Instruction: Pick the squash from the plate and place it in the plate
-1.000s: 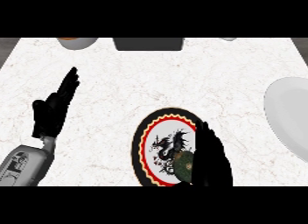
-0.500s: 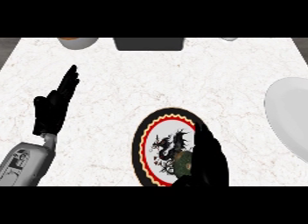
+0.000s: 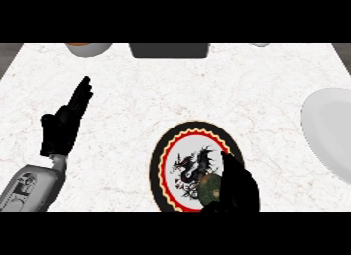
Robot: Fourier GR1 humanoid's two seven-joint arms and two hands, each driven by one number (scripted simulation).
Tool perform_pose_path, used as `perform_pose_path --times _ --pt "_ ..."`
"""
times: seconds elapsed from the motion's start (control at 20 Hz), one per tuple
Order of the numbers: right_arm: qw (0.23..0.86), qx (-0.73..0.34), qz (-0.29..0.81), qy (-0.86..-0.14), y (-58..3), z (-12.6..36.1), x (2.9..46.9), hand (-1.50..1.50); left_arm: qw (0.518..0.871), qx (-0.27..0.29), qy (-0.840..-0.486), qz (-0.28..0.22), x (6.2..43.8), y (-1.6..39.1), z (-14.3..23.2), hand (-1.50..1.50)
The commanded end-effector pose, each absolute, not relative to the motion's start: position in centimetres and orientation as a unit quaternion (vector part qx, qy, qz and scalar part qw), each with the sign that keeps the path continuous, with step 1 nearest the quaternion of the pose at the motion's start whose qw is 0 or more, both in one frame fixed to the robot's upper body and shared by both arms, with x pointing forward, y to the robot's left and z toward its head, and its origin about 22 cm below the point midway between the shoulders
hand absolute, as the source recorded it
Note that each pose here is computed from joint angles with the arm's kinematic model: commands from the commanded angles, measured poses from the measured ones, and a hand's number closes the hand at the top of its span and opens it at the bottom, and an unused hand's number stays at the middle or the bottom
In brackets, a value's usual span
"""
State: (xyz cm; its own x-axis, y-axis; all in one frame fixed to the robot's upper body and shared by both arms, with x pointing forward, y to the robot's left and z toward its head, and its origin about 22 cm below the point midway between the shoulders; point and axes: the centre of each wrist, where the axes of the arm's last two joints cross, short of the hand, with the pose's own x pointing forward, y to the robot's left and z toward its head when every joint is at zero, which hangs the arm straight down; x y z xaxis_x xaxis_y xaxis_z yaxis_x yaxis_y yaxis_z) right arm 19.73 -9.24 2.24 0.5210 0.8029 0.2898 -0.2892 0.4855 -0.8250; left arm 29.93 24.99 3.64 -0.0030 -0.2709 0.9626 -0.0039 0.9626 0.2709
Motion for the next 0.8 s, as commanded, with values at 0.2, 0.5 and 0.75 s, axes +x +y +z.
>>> perform_pose_path --times 0.2,0.5,0.75 --pt "0.787 -0.427 0.312 -0.319 -8.7 2.8 19.4 1.50 0.694 0.098 -0.706 -0.096 30.9 26.6 5.8 0.00" --pt "0.736 -0.446 0.365 -0.356 -21.8 2.0 19.1 1.50 0.705 0.110 -0.696 -0.085 29.7 26.6 3.5 0.00" --pt "0.694 -0.476 0.430 -0.327 -28.9 2.1 19.3 1.50 0.705 0.120 -0.694 -0.080 29.5 27.1 3.4 0.00"
